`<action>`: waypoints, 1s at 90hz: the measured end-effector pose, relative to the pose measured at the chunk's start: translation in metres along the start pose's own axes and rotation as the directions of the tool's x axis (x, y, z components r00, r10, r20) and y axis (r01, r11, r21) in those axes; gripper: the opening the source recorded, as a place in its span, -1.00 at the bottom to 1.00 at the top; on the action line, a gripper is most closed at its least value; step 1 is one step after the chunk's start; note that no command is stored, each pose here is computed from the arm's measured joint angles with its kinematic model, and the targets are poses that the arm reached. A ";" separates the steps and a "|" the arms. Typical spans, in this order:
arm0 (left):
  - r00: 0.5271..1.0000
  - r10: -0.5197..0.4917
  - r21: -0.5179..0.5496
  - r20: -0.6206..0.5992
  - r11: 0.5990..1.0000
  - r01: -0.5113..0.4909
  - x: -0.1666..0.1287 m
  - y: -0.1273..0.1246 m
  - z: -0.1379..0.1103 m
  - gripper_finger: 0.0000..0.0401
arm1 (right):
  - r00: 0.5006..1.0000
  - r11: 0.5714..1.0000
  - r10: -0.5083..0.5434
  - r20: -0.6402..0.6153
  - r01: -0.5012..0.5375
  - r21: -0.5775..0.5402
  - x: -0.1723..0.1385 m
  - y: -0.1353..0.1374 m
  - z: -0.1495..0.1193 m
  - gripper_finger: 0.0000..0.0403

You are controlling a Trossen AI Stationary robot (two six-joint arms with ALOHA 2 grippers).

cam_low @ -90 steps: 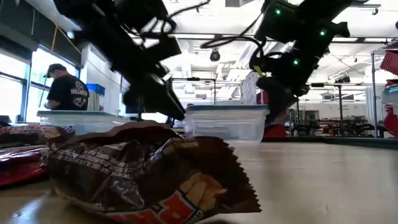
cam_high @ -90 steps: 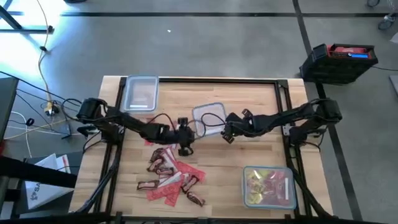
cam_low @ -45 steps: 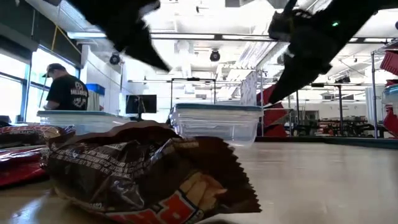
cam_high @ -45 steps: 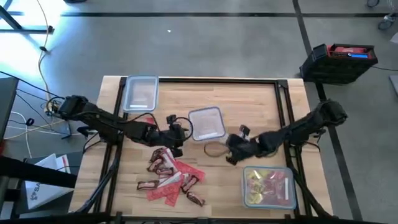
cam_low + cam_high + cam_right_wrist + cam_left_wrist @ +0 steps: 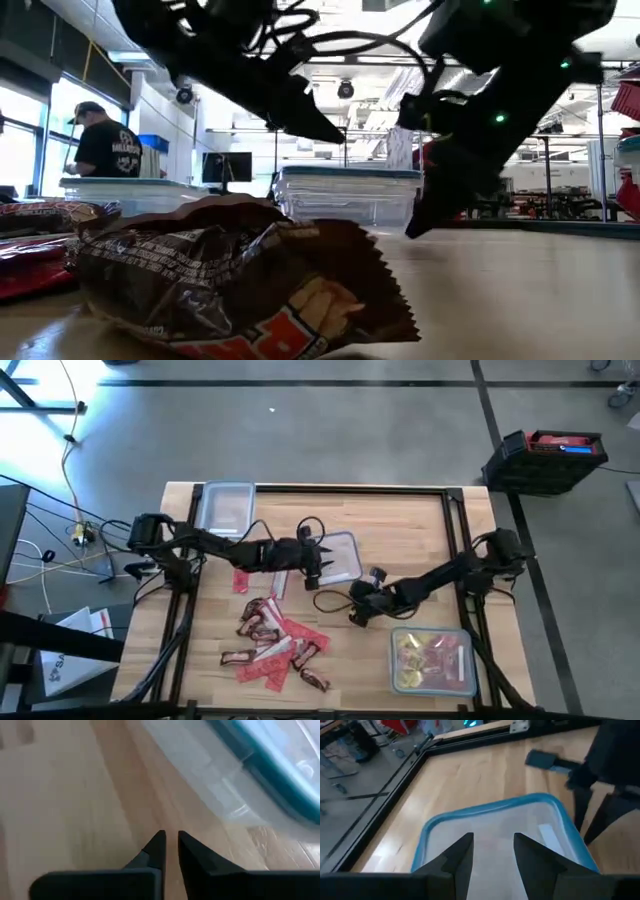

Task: Sort candy
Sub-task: Open the transparent bin

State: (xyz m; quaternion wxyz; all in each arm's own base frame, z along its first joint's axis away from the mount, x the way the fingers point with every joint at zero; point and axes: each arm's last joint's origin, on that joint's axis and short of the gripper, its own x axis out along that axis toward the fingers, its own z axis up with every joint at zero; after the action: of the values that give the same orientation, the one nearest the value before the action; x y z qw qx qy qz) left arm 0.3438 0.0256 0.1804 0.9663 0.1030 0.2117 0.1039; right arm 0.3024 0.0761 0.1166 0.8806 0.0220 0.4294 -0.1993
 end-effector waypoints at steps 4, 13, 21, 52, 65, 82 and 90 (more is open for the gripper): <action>1.000 -0.028 -0.020 0.015 0.999 0.028 0.004 0.002 -0.002 -0.37 | 1.000 1.000 -0.008 0.006 0.008 -0.013 0.000 -0.001 0.001 -0.74; 0.997 -0.064 -0.039 0.037 0.997 0.066 0.010 0.005 -0.006 -0.37 | 1.000 1.000 -0.018 0.006 0.018 -0.012 0.004 -0.008 -0.004 -0.65; 0.996 -0.067 -0.045 0.051 0.997 0.069 0.013 0.003 -0.008 -0.37 | 1.000 0.997 0.002 0.021 -0.004 0.071 0.008 -0.019 -0.016 -0.62; 0.996 -0.087 -0.003 -0.028 0.996 0.087 0.030 -0.005 -0.033 -0.37 | 0.920 0.972 0.140 0.366 -0.198 0.125 0.006 -0.042 -0.043 -0.64; 0.994 -0.083 -0.007 -0.073 0.997 0.082 0.033 -0.006 -0.040 -0.37 | 0.899 0.961 0.195 0.393 -0.255 0.107 0.010 -0.052 -0.036 -0.63; 0.990 -0.072 -0.002 -0.120 0.997 0.072 0.033 -0.005 -0.044 -0.37 | 0.869 0.960 0.215 0.446 -0.272 0.068 0.011 -0.060 -0.027 -0.62; 0.990 -0.061 0.005 -0.124 0.998 0.062 0.033 -0.004 -0.045 -0.37 | 0.852 0.959 0.226 0.471 -0.281 0.047 0.011 -0.063 -0.024 -0.62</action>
State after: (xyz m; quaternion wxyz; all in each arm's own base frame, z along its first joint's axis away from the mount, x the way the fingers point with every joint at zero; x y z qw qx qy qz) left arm 0.3540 0.0367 0.1266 0.9536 0.0943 0.2748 0.0794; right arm 0.2672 0.0199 0.1012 0.9730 0.0808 0.1891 -0.1052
